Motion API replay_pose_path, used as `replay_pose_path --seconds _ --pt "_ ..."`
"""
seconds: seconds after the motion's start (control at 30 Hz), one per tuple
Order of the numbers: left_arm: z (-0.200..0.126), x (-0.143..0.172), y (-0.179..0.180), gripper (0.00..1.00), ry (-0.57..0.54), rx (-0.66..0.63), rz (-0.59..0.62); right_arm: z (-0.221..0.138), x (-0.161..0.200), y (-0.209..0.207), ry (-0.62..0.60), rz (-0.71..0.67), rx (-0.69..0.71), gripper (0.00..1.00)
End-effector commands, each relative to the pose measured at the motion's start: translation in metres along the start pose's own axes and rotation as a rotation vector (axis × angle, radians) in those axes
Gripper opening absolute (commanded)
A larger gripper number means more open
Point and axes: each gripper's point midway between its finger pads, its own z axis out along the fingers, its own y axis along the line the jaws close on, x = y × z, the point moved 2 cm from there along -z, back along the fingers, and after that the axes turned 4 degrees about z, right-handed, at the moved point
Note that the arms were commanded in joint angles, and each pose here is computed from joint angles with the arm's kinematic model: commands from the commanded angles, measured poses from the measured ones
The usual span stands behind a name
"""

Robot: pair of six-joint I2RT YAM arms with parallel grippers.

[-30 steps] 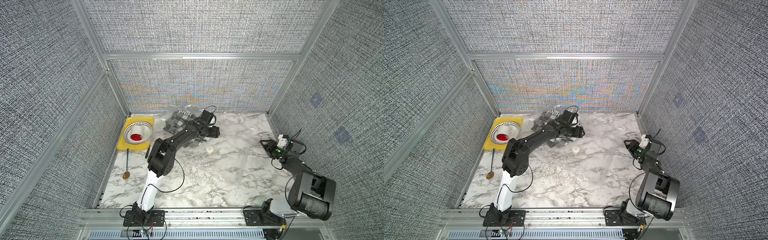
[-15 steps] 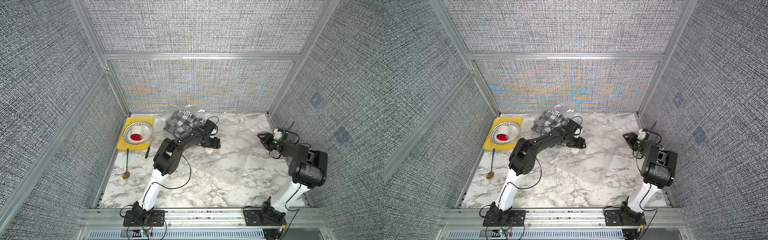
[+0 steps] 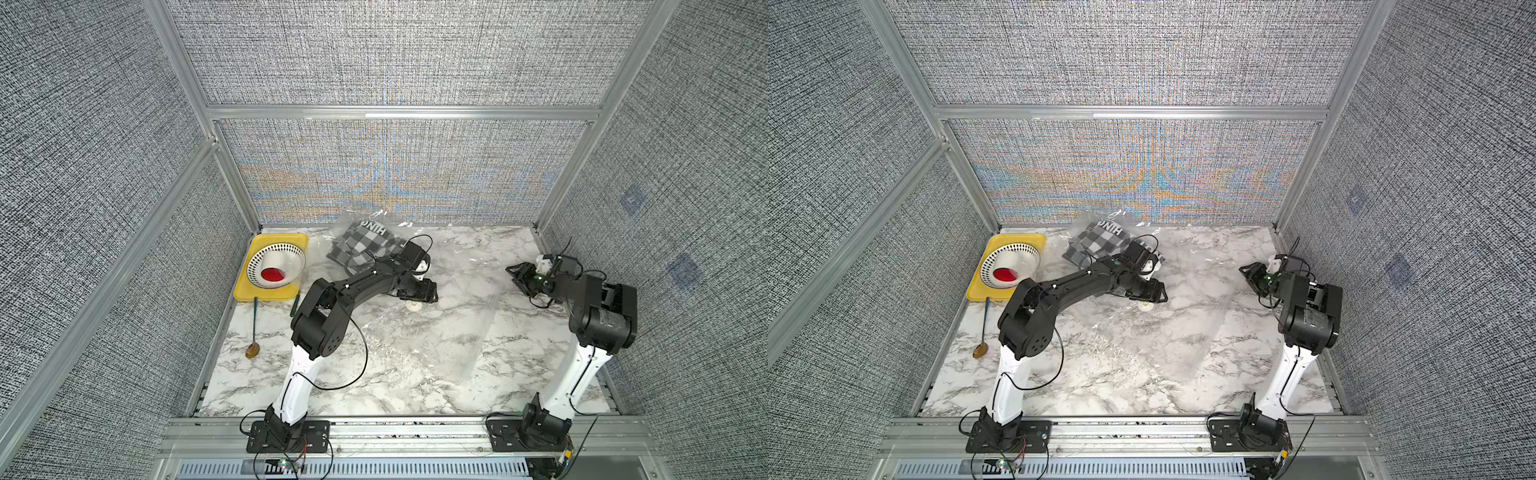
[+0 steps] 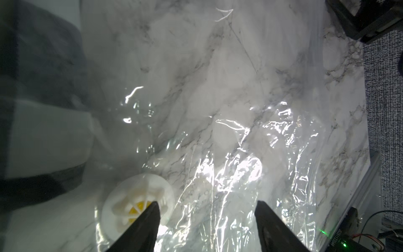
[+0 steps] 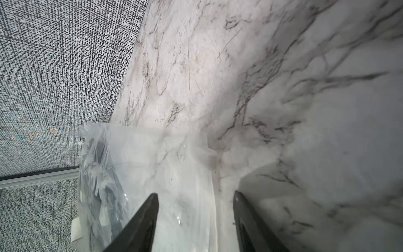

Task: Place the folded shirt into the vacuum bag
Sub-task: Adjust the vacuum bag at the center of the board.

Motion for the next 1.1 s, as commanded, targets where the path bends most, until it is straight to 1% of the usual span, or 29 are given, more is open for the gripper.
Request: replay_pose_path --seconds 0.0,0.17,0.2,0.3,0.37,0.47,0.57,0.63,0.7,0.77,0.83,0.9,0.93,1.07 --pt "-0.003 0.0 -0.02 0.72 0.004 0.069 0.018 0.003 0.023 -0.01 0.053 0.029 0.023 0.58" --pt "0.009 0.002 -0.057 0.72 0.027 0.159 0.067 0.008 0.042 -0.001 0.087 0.018 -0.021 0.54" --pt "0.012 0.003 -0.062 0.72 0.032 0.175 0.075 0.011 0.044 0.001 0.093 0.015 -0.032 0.51" --pt "0.019 0.003 -0.063 0.72 0.043 0.186 0.073 0.018 0.044 0.007 0.102 0.008 -0.06 0.46" --pt "0.015 0.0 -0.06 0.72 0.031 0.168 0.08 0.014 0.043 0.011 0.087 0.0 -0.073 0.39" --pt "0.011 -0.005 -0.056 0.73 0.019 0.163 0.077 0.007 0.039 0.013 0.062 -0.004 -0.088 0.35" --pt "0.007 -0.015 -0.056 0.72 0.0 0.191 0.071 -0.003 0.038 0.019 0.038 -0.004 -0.133 0.31" --pt "0.001 -0.03 -0.057 0.72 -0.029 0.215 0.073 -0.009 0.04 0.023 0.027 -0.012 -0.149 0.31" --pt "-0.003 -0.046 -0.058 0.73 -0.06 0.247 0.074 -0.014 0.042 0.027 0.013 -0.028 -0.165 0.26" --pt "-0.008 -0.067 -0.062 0.75 -0.092 0.291 0.082 -0.017 0.043 0.031 0.001 -0.053 -0.183 0.13" --pt "-0.012 -0.088 -0.062 0.83 -0.116 0.316 0.084 -0.016 0.041 0.034 -0.001 -0.083 -0.189 0.0" --pt "-0.017 -0.108 -0.064 0.93 -0.144 0.345 0.104 -0.015 0.041 0.038 0.002 -0.118 -0.198 0.0" --pt "-0.019 -0.118 -0.063 1.0 -0.161 0.358 0.105 -0.015 0.041 0.042 0.0 -0.139 -0.202 0.0" --pt "-0.029 -0.153 -0.052 1.0 -0.261 0.416 0.113 -0.02 0.046 0.065 -0.007 -0.259 -0.224 0.0"
